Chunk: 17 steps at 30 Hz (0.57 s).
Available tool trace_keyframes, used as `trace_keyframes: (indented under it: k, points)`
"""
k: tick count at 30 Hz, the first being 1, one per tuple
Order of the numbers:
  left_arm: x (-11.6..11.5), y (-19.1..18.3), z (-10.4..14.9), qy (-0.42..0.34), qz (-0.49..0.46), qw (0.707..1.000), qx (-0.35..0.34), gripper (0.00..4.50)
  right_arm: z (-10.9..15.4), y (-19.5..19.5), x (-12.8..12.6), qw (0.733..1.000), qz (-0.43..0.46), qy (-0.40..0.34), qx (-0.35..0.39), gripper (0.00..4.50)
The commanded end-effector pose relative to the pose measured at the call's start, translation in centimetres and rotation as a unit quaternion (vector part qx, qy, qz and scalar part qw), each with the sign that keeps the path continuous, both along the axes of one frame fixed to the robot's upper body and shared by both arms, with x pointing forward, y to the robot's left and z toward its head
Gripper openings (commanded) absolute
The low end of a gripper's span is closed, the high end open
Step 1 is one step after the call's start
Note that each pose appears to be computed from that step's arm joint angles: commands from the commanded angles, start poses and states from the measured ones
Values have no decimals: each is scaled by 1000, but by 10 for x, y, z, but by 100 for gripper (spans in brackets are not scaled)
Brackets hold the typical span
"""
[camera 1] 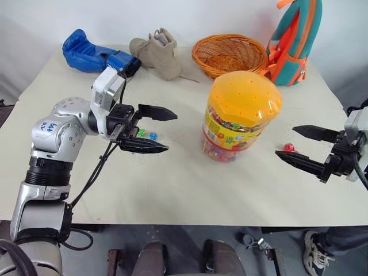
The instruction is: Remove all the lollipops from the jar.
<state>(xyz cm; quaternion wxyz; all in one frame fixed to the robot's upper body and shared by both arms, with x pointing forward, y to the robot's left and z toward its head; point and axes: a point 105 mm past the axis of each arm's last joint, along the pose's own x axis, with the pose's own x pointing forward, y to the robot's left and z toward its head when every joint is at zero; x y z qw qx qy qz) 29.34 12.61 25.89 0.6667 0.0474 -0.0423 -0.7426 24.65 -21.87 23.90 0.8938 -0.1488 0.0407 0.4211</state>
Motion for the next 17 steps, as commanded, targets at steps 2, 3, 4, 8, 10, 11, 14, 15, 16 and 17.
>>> trace_keyframes:
  k: [2, 3, 4, 8, 10, 11, 14, 15, 16, 17]
  points:
    - [0, 25, 0, 11, 46, 999, -4, 450, 0, 7, -4, 997, 71, -8, -30, 448]
    - [-1, 35, -6, 2, 61, 998, 3, 450, 0, 7, -1, 996, 79, -31, -30, 448]
    - [-3, 48, -10, -3, 79, 997, 11, 450, -4, 6, 2, 995, 83, -32, -38, 448]
    - [-5, 96, -24, 12, 179, 983, 41, 450, -15, 3, 7, 994, 99, -27, -40, 448]
    - [-6, 113, -28, 21, 213, 976, 46, 450, -16, 1, 10, 994, 102, -31, -31, 448]
    - [-8, 118, -29, 24, 221, 974, 45, 450, -15, 1, 11, 994, 101, -34, -26, 448]
    - [-10, 124, -29, 23, 233, 971, 41, 450, -16, -2, 12, 994, 101, -35, -27, 448]
    - [-11, 125, -29, 24, 236, 971, 38, 450, -16, -3, 12, 994, 99, -34, -27, 448]
    - [-11, 126, -29, 26, 236, 971, 34, 450, -16, -4, 13, 994, 98, -36, -27, 448]
    - [-11, 126, -28, 22, 237, 971, 34, 450, -16, -4, 13, 994, 96, -38, -24, 448]
